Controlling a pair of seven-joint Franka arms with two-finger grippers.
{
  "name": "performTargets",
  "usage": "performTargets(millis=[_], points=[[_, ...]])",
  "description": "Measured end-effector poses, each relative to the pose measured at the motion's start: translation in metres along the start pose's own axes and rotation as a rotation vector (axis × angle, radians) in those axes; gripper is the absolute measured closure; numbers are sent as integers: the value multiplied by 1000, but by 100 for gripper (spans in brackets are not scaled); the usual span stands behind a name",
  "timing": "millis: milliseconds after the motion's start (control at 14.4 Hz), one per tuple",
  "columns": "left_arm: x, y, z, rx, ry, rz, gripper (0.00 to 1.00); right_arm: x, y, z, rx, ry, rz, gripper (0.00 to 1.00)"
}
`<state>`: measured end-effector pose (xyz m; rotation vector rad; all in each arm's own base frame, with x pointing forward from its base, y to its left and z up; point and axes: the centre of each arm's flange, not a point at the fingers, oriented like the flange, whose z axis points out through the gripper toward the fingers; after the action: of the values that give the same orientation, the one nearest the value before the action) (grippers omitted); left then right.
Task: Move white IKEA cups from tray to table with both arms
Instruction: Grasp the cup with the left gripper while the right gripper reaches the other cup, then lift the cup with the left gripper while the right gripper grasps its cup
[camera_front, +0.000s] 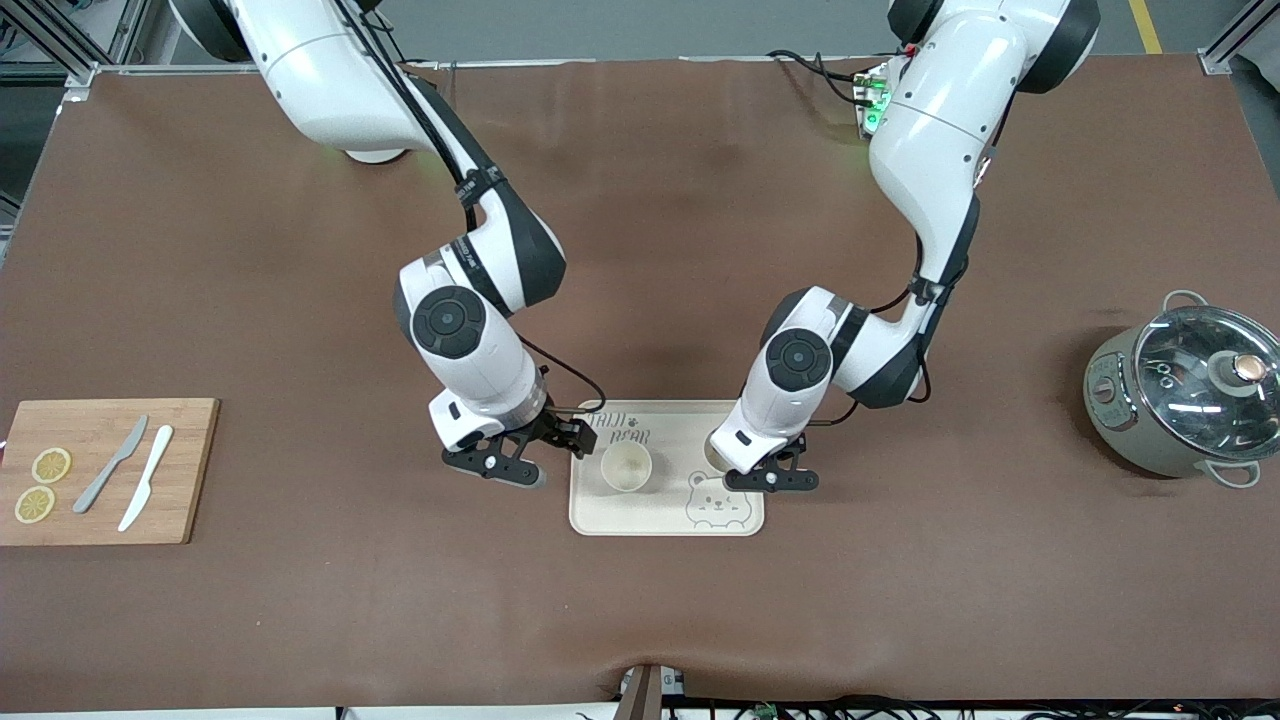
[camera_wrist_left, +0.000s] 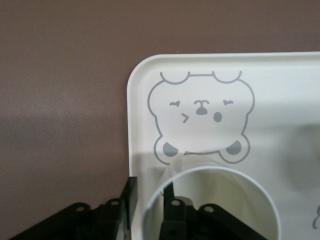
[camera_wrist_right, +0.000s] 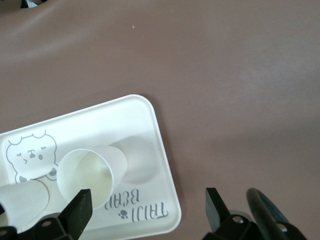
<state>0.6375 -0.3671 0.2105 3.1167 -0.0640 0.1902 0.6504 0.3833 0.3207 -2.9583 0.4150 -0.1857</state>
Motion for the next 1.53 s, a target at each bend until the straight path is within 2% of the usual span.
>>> performTargets(millis=[139, 555, 833, 1110, 1388, 1527], points=[[2, 1, -2, -2, 7, 1, 96, -4, -5, 21, 12, 14, -1, 0], [15, -10, -18, 3, 26, -19, 96, -6, -20, 56, 19, 26, -15, 0], [29, -45, -89, 74, -48, -47, 96, -5, -23, 68, 32, 40, -12, 0], [22, -72, -158, 123, -116, -20, 96, -9, -23, 84, 32, 40, -15, 0], [4, -94, -189, 102, -64, -26, 96, -15, -25, 95, 27, 34, -23, 0], [-13, -114, -196, 58, -23, -27, 96, -19, -27, 97, 25, 31, -28, 0]])
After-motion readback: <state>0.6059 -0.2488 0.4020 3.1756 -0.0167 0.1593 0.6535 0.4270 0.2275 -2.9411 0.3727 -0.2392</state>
